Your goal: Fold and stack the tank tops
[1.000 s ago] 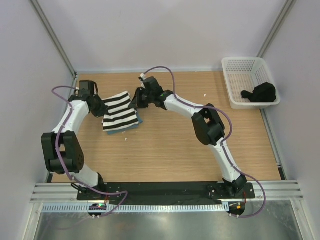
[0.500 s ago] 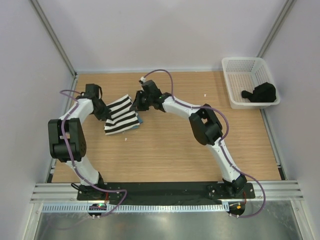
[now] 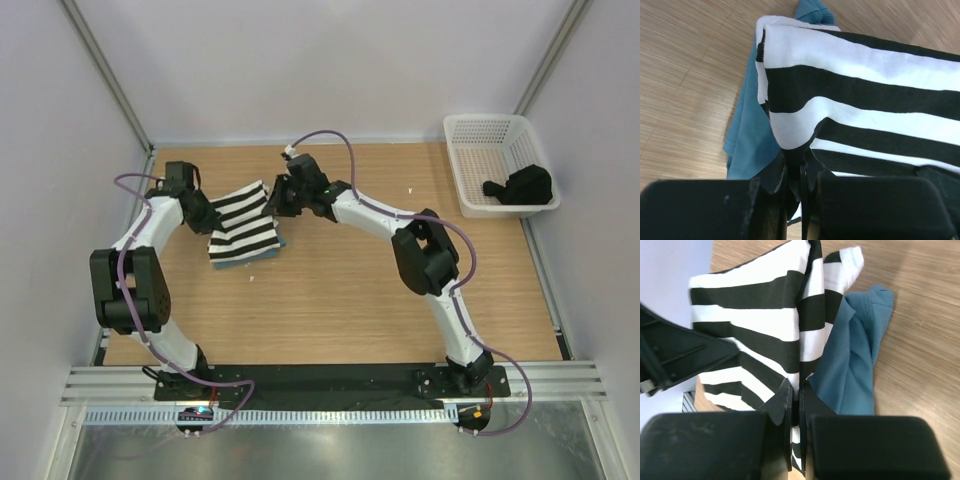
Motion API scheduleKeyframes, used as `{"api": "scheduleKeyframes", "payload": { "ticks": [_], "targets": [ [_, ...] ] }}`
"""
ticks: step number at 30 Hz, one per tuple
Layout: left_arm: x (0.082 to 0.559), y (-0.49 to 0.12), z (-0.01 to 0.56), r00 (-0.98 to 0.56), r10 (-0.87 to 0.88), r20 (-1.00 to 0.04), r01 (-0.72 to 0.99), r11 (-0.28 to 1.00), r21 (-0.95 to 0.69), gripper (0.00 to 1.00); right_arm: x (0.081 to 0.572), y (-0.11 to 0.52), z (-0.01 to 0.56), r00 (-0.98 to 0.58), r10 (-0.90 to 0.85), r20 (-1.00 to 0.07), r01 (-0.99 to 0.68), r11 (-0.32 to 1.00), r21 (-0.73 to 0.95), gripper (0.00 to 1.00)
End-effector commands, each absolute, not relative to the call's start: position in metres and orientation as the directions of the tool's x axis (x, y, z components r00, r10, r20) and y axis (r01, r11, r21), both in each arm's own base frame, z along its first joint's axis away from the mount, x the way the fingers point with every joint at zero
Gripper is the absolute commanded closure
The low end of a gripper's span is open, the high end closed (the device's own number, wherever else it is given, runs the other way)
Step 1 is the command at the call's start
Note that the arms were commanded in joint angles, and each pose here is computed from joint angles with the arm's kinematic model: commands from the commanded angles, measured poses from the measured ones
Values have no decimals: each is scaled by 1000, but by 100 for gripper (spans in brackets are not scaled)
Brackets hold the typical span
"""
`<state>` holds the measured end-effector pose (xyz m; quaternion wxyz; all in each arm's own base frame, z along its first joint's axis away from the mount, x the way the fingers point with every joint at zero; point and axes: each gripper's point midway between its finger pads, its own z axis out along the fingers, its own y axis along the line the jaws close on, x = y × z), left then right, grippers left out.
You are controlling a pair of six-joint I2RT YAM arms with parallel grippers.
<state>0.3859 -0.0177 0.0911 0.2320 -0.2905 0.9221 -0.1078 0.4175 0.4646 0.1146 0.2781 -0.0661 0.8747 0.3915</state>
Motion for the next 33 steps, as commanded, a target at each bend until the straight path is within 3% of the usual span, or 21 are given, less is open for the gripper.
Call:
{"api": "scheduleKeyframes", "payload": {
  "ticks": [1, 13, 18, 20, 22, 23, 26, 29, 33],
  "targets": [
    [392, -10, 113, -702, -579, -414, -473, 814, -336, 94, 429, 454, 187, -744, 174, -645, -398, 659, 638, 99],
    [390, 0, 85, -724, -574, -383, -513, 819, -259, 93, 426, 462, 128, -811, 129, -570, -348, 677, 648, 99],
    [393, -4, 70, -751, -566, -339, -505, 824, -258, 81, 431, 457, 108, -812, 142, -566, -314, 711, 629, 97],
    [392, 0, 74, -741, -566, -361, -510, 824, -245, 77, 433, 455, 110, -806, 145, -573, -315, 716, 623, 89],
    [392, 11, 86, -714, -567, -410, -530, 821, -211, 61, 432, 456, 109, -809, 133, -573, -321, 716, 620, 77],
    [392, 14, 91, -707, -566, -424, -537, 820, -199, 53, 433, 455, 110, -807, 136, -574, -317, 720, 617, 66],
    [390, 21, 108, -683, -567, -460, -552, 814, -182, 32, 434, 451, 117, -794, 141, -591, -321, 729, 605, 51],
    [382, 29, 129, -652, -564, -506, -572, 805, -159, 32, 434, 445, 135, -772, 141, -619, -337, 735, 588, 47],
    [379, 19, 173, -603, -557, -572, -519, 818, -249, 33, 430, 441, 172, -738, 139, -661, -386, 717, 581, 51]
  ]
}}
